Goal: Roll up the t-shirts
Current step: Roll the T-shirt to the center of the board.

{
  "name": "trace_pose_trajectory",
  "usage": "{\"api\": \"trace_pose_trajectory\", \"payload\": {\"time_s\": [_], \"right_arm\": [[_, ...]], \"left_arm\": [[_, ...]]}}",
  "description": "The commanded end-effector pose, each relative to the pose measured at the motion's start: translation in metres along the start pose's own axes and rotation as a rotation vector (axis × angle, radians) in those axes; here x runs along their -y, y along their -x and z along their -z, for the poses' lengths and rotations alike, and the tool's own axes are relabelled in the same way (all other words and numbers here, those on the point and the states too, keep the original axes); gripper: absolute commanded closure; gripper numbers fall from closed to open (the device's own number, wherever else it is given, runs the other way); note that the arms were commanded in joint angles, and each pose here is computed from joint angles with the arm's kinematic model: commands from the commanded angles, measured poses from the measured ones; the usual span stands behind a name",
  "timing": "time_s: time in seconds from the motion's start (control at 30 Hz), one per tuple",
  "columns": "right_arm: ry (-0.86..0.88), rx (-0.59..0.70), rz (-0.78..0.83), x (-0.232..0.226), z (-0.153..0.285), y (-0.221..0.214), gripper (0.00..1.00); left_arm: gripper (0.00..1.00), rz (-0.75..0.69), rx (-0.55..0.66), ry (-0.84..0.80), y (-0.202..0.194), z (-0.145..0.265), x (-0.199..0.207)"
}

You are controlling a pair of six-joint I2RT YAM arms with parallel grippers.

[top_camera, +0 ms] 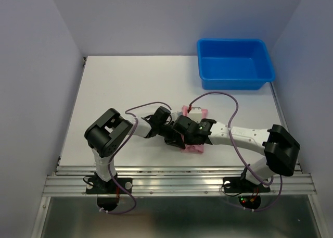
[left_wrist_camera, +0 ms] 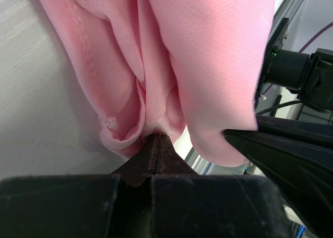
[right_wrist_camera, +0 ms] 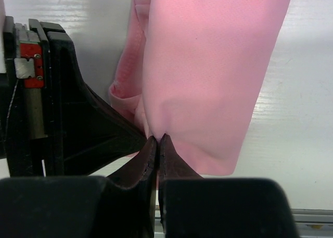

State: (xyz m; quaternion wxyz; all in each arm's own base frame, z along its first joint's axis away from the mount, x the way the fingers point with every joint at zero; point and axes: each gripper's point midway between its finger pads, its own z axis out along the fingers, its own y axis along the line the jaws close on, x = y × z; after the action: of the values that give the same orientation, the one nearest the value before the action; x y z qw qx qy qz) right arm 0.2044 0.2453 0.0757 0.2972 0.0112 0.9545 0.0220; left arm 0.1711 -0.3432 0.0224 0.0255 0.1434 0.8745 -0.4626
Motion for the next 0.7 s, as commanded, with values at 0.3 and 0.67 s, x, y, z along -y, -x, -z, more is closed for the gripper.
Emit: {"api": "trace_pose_trajectory", "payload": {"time_s": [0.3, 0.67], "right_arm": [[0.04, -0.031, 0.048, -0.009, -0.005, -0.01, 0.99], [-0.034, -0.019, 0.163, 0.008, 0.004, 0.0, 0.99]], "left_arm": [[1.0, -0.017, -0.011, -0.02, -0.01, 0.006, 0.003], [1.0, -0.01, -0.018, -0.006, -0.011, 0.01, -0.006]]}}
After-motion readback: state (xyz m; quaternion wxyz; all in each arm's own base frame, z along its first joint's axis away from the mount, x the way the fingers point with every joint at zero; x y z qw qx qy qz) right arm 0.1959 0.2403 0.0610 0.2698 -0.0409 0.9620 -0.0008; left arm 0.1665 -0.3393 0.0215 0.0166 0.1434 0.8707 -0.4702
